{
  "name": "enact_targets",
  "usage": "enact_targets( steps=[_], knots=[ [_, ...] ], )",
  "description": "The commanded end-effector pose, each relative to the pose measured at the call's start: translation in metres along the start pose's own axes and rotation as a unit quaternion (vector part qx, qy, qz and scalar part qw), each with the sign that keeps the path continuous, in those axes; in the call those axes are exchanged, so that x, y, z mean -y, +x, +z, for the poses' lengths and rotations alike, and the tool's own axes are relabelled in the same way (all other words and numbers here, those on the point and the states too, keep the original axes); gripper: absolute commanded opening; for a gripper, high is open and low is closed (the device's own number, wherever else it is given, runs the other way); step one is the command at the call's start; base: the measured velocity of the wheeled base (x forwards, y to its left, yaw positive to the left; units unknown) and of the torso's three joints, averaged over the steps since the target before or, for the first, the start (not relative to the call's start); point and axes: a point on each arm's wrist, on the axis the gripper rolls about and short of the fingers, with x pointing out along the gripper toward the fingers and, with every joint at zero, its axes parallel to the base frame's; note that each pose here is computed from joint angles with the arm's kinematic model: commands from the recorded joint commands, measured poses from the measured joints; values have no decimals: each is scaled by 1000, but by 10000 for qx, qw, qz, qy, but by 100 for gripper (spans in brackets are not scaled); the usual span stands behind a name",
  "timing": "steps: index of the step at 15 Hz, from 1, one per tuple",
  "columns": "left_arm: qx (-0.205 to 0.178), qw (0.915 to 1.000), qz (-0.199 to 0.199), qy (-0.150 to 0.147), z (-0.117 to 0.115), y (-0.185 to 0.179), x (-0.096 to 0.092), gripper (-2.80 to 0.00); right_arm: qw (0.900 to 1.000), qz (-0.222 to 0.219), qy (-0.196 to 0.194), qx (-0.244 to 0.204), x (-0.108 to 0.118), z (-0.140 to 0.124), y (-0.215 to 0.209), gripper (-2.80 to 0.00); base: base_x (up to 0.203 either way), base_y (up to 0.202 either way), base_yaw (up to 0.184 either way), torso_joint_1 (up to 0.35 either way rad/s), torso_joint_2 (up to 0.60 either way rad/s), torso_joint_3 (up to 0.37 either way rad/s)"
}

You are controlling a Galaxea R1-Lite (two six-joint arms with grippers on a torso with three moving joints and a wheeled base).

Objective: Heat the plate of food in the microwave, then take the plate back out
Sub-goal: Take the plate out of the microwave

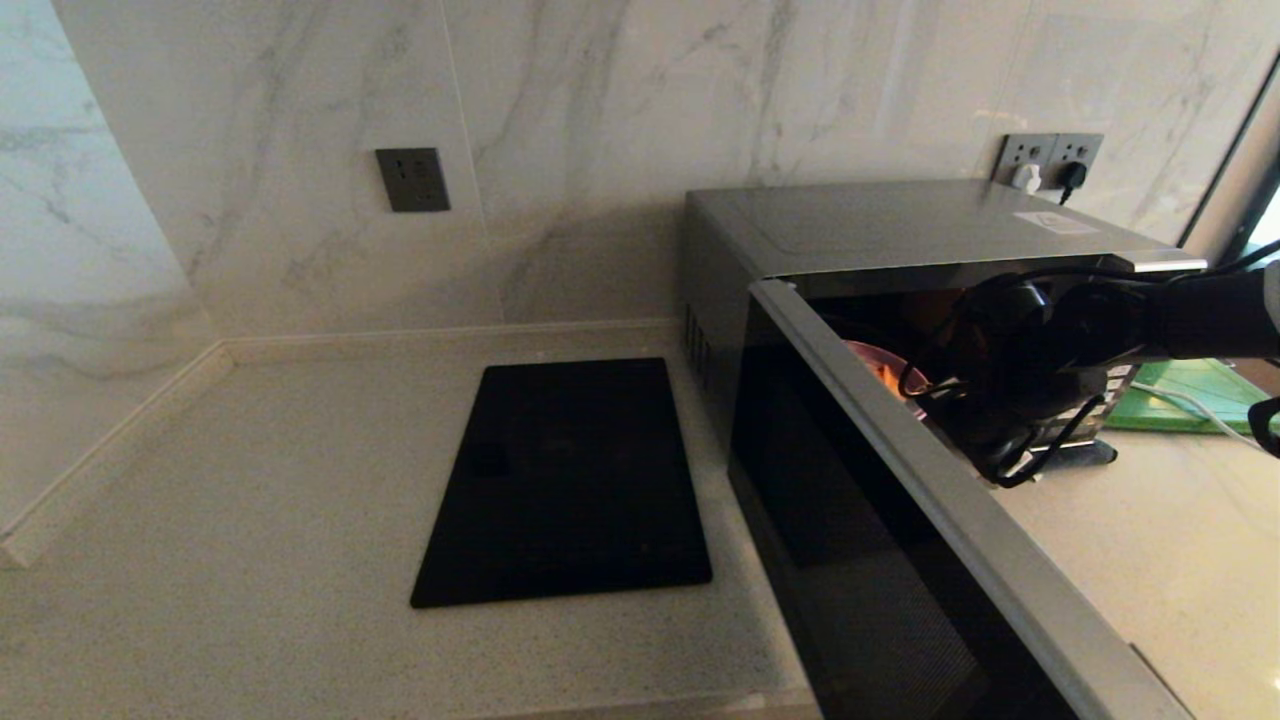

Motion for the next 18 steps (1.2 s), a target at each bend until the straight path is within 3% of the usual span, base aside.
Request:
enact_targets(
  steps=[1, 7, 18],
  knots=[
    [-3, 10000, 7, -3, 0, 0, 0, -280, 10000, 12, 33, -7, 0, 0, -1, 0, 0, 0, 0, 0, 0, 0],
    [-3, 10000, 7, -3, 0, 0, 0, -280, 9997, 236, 0, 74, -9, 3, -7, 0, 0, 0, 0, 0, 0, 0],
    [-3, 10000, 7, -3, 0, 0, 0, -280, 9999, 126, -29, 40, -10, 4, 11, 0, 0, 0, 0, 0, 0, 0]
  ],
)
